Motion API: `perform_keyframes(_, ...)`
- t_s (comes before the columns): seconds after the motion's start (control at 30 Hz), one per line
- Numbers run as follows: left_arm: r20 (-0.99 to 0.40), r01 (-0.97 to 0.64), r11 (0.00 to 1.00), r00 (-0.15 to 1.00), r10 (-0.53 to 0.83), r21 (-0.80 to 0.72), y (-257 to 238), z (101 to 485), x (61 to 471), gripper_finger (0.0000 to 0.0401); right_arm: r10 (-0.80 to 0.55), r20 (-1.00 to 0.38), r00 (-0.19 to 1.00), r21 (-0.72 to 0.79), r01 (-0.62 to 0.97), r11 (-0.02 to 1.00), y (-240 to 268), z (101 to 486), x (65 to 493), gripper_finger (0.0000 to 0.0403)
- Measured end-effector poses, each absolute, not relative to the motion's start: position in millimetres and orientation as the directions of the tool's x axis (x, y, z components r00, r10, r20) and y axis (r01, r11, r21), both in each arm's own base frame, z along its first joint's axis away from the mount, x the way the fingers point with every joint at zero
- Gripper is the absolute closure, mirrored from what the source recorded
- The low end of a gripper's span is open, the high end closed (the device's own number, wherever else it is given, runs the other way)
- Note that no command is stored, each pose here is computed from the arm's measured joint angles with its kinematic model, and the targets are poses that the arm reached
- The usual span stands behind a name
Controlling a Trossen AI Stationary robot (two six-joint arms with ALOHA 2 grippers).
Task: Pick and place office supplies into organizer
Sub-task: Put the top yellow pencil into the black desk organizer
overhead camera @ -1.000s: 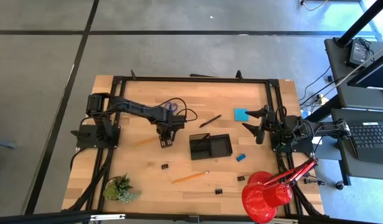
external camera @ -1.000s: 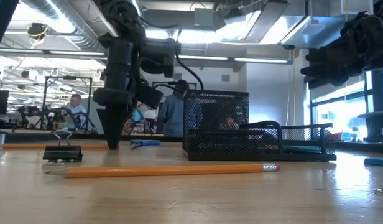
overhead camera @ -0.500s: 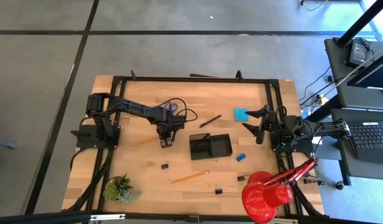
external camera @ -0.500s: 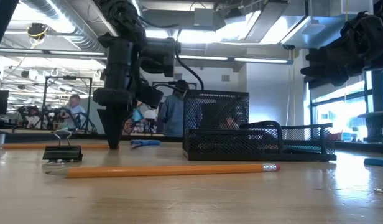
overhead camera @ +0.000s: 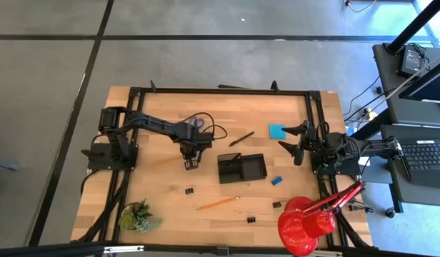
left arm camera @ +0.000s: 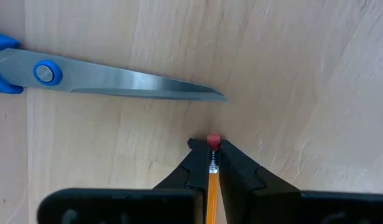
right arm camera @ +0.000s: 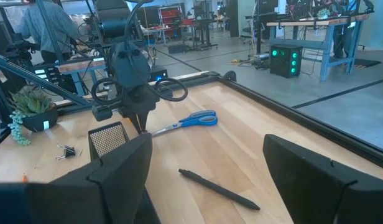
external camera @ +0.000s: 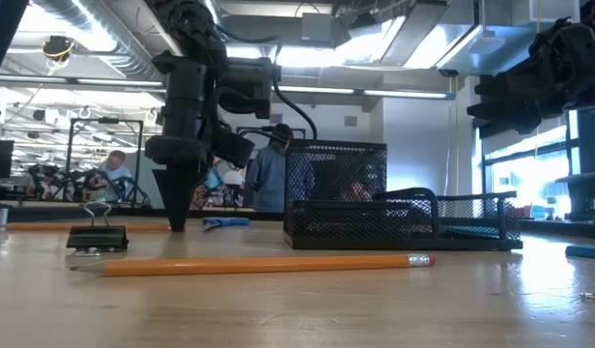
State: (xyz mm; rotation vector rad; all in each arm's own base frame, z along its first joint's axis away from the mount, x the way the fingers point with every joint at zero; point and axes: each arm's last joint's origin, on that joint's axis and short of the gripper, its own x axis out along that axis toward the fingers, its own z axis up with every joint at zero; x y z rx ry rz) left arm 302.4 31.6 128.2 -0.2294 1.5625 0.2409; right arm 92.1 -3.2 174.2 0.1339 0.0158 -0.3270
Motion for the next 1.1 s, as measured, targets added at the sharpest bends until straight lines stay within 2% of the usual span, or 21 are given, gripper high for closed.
perform_keyframes(0.27, -1.000, -0.295, 0.955, -0.009, 0.006, 0.009, 31.6, 129.8, 302.4, 0.0385, -0.319, -0.037, 0.947, 0.129, 0.321, 0.938, -3.2, 174.2, 92.1, 0.0092)
perform_keyframes(0.43, -1.000, -0.294, 0.956, 0.010, 0.009, 0.006, 31.4, 144.2, 303.2, 0.0385, -0.319, -0.037, 0.947, 0.129, 0.321, 0.938, -3.2, 174.2, 92.1, 0.0092)
perform_keyframes(0.67, -0.992, -0.287, 0.957, 0.126, -0.010, -0.046, 29.4, 179.9, 297.7, 0.0385, -0.319, -0.037, 0.947, 0.128, 0.321, 0.938, -3.2, 174.2, 92.2, 0.0092)
perform_keyframes(0.83, -0.964, -0.278, 0.958, 0.267, 0.002, -0.076, 28.6, 210.0, 292.1, 0.0385, -0.319, -0.037, 0.947, 0.130, 0.321, 0.938, -3.2, 174.2, 92.1, 0.0092)
perform_keyframes(1.1, -0.760, -0.205, 0.966, 0.650, 0.015, -0.156, 27.9, 269.2, 291.8, 0.0385, -0.319, -0.037, 0.947, 0.131, 0.321, 0.938, -3.2, 174.2, 92.2, 0.0092)
